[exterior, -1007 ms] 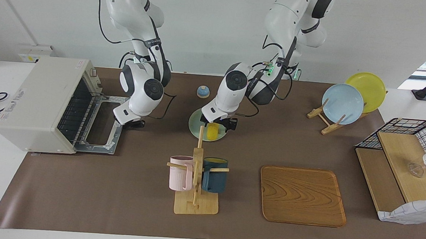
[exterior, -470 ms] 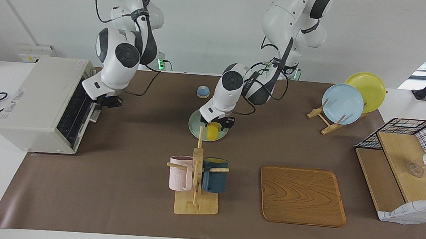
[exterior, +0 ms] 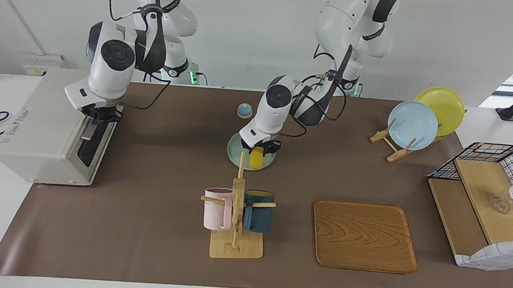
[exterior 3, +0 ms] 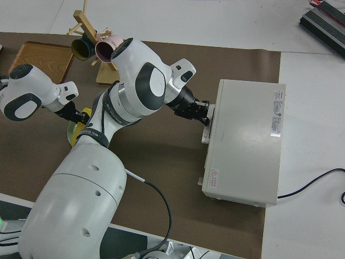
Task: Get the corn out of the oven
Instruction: 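Lift the corn with the left gripper toward the wooden tray, then lower the corn onto the wooden tray and open the left gripper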
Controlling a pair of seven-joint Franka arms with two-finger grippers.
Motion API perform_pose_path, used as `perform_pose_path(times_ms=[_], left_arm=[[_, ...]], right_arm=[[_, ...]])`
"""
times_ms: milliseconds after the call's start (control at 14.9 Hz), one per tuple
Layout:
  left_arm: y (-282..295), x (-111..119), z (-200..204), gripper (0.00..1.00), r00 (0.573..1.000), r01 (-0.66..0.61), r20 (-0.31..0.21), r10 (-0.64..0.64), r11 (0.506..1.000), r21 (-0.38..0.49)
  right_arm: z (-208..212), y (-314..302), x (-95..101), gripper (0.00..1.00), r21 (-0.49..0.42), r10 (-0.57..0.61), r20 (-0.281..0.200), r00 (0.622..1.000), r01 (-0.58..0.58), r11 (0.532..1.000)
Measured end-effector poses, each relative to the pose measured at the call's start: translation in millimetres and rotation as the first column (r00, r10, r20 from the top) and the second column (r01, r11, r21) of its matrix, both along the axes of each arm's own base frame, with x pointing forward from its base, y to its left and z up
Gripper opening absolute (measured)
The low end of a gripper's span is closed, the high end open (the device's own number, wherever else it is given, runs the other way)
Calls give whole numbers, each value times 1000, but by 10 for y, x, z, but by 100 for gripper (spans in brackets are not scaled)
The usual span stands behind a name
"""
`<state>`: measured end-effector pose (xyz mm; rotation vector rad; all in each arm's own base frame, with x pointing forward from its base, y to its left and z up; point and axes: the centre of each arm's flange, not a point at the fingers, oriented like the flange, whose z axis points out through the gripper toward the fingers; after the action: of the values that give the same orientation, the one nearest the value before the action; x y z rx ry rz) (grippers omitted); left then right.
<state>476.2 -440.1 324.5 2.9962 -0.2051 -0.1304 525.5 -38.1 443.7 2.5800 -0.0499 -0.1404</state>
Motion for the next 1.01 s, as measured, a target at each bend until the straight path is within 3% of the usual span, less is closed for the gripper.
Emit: perform_pose_path(times_ms=[201,403,739,1007], left_arm=[[426,530,548,51,996,-91,6,91,996,-8],[1214,1164,876,51,985,-164,53,164,986,8],[2174,1914,758,51,987,-153,55,151,987,41],[2539,2404,520,51,985,-150,89,145,987,60]], right_arm=[[16,-9,-2,1,2,7,-3,1000,-7,1000],[57,-72,8,1,41,10,-12,1000,-9,999],[366,-280,54,1,148,-32,-64,997,41,988],[1013,-131,134,4,337,-11,-38,999,23,941]])
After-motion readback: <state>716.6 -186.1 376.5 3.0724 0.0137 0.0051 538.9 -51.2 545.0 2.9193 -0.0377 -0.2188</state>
